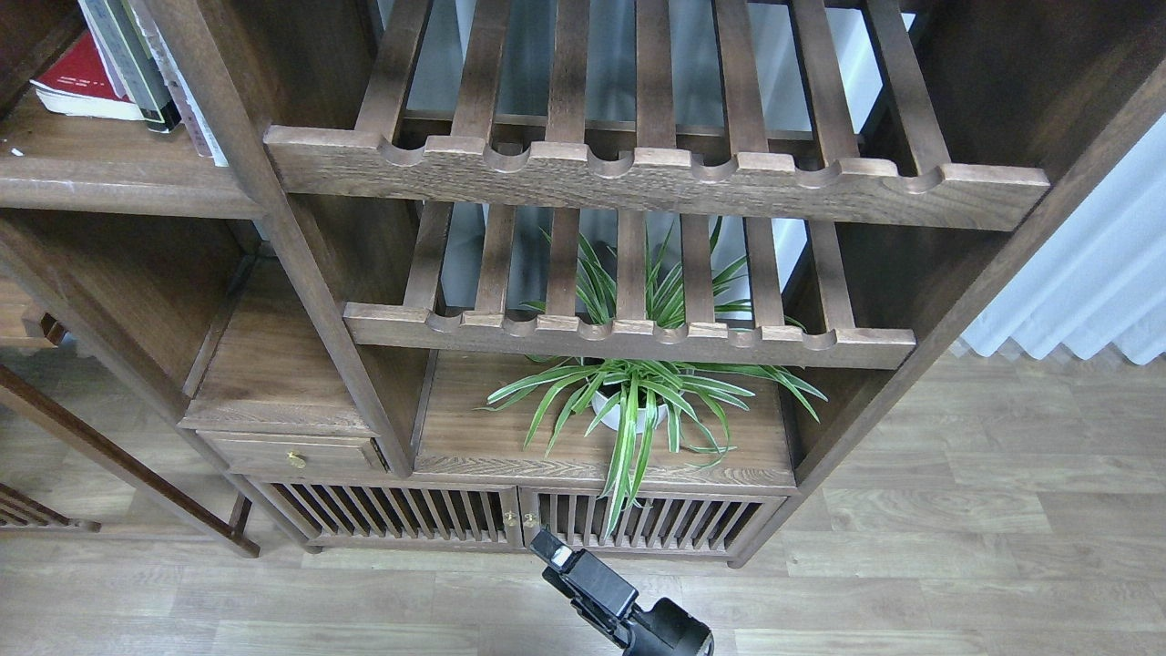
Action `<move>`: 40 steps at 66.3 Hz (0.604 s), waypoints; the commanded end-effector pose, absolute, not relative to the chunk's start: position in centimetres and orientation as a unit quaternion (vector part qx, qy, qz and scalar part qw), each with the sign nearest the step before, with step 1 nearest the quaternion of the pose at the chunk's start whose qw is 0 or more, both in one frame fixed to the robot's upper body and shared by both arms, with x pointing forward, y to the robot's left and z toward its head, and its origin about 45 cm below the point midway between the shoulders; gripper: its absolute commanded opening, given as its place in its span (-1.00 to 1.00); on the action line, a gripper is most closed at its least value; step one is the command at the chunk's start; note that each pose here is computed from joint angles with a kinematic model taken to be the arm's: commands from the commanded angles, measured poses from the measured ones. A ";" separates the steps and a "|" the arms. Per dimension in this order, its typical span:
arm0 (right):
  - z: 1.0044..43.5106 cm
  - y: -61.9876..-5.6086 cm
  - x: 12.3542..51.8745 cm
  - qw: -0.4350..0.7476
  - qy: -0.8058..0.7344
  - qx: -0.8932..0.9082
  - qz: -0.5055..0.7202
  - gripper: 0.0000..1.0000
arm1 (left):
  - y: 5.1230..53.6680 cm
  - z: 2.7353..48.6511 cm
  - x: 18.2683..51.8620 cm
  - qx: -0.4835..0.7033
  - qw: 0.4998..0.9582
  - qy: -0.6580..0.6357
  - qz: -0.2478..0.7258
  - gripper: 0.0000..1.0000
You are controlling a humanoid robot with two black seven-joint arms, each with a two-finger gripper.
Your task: Organize books on shelf
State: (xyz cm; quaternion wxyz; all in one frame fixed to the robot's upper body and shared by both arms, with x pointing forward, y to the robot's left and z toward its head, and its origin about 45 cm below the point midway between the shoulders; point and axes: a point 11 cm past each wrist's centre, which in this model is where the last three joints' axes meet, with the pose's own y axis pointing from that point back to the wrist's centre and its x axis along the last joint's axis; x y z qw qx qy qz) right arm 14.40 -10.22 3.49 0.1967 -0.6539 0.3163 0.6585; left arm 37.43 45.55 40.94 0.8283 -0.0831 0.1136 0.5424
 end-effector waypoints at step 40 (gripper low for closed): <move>4.3 -10.8 15.6 0.217 0.322 -0.656 0.647 0.99 | 42.0 25.6 27.7 -0.110 0.795 0.298 0.517 0.28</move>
